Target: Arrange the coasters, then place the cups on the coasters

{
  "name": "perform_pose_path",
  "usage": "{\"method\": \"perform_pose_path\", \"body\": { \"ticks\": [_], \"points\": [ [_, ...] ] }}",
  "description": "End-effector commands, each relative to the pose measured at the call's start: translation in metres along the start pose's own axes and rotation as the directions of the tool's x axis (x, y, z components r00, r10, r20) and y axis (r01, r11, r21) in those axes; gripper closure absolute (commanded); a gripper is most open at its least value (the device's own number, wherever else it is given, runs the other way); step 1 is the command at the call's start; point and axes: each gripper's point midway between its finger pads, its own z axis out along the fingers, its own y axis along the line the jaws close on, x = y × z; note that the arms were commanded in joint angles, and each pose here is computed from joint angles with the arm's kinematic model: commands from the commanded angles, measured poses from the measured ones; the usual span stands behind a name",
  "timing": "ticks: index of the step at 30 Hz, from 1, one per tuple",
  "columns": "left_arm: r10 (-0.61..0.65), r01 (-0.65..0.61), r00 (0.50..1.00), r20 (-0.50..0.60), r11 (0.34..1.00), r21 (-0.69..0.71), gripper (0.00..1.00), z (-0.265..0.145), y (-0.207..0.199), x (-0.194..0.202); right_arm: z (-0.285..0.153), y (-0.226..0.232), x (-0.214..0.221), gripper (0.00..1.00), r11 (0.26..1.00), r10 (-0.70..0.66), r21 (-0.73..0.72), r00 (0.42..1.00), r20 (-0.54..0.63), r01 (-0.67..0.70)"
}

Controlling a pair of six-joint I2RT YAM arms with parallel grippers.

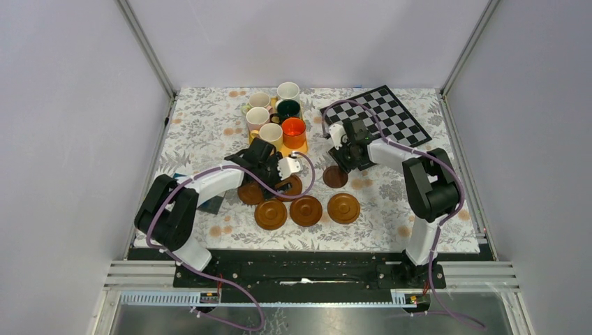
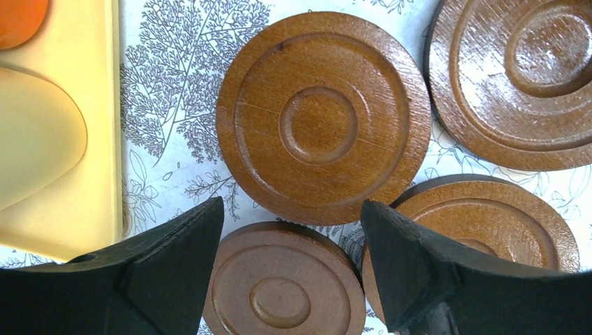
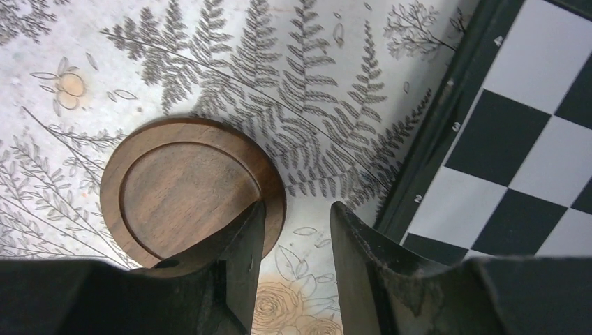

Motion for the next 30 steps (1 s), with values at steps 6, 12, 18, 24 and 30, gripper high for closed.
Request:
{"method": "perform_pose_path", "body": {
  "ticks": [6,12,18,24,30],
  "points": [
    [0.040,-0.038,0.999,0.037,0.997,-0.060,0.21,0.003,0.023,-0.022,-0.016,-0.015,0.030,0.54,0.999,0.005,0.032,0.997,-0.075,-0.002],
    [0.044,-0.044,0.999,0.017,0.999,-0.014,0.20,0.008,0.014,-0.019,-0.030,-0.009,0.012,0.51,0.999,0.031,-0.008,0.999,-0.017,-0.031],
    [0.015,-0.016,0.999,0.035,1.000,0.002,0.15,0.004,0.009,-0.023,-0.056,-0.002,-0.026,0.44,0.996,0.078,-0.055,0.992,0.098,-0.073],
    [0.003,-0.003,1.000,0.000,1.000,0.000,0.13,0.005,0.007,-0.012,-0.077,0.019,-0.046,0.42,0.983,0.108,-0.166,0.980,0.168,-0.080],
    [0.003,-0.003,0.999,-0.032,1.000,-0.012,0.13,0.011,0.009,-0.003,-0.098,0.035,-0.045,0.43,0.966,0.169,-0.228,0.966,0.193,-0.123]
  ]
}}
